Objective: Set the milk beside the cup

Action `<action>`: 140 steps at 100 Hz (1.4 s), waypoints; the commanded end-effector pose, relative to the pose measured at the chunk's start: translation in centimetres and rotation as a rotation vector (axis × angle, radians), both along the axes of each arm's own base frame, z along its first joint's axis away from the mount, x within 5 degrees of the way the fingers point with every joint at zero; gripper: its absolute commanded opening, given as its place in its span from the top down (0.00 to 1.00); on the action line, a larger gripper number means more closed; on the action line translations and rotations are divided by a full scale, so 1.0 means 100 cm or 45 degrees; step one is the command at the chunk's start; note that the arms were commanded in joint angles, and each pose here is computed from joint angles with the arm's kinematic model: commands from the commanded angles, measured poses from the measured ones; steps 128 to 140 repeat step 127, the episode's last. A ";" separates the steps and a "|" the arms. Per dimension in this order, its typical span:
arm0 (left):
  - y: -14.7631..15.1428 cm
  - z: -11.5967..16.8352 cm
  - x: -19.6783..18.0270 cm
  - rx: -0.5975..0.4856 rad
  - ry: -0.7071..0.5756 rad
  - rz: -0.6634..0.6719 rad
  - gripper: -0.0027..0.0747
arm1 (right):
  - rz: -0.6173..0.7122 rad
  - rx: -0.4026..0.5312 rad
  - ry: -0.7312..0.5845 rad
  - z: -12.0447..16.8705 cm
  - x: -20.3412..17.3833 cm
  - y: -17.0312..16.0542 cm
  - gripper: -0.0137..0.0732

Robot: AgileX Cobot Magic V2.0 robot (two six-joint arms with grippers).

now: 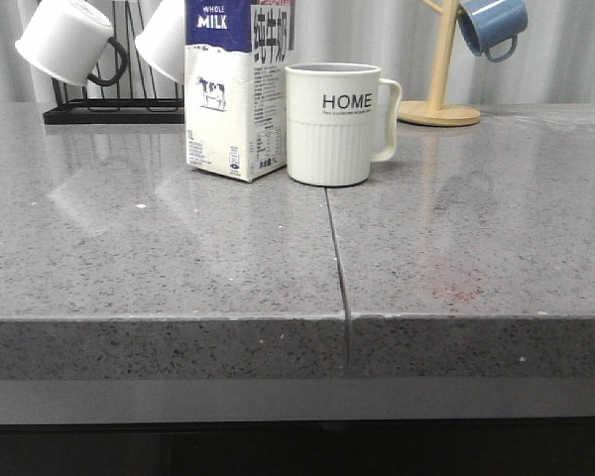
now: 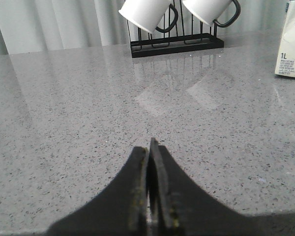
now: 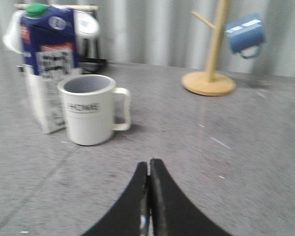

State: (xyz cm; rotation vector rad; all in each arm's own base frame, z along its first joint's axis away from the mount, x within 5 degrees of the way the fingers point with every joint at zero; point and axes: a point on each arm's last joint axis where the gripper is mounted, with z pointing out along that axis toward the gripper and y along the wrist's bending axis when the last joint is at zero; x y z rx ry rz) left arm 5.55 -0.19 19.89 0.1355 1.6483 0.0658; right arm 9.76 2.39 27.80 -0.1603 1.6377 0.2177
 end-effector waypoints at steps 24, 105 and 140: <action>0.000 -0.007 0.000 -0.020 -0.071 0.004 0.99 | -0.306 -0.016 -0.096 -0.039 -0.017 -0.024 0.92; 0.000 -0.007 0.000 -0.020 -0.071 0.004 0.99 | -0.357 -0.035 -0.231 -0.069 -0.043 -0.026 0.92; 0.000 -0.007 0.000 -0.020 -0.071 0.004 0.99 | -0.357 -0.035 -0.231 -0.069 -0.043 -0.026 0.92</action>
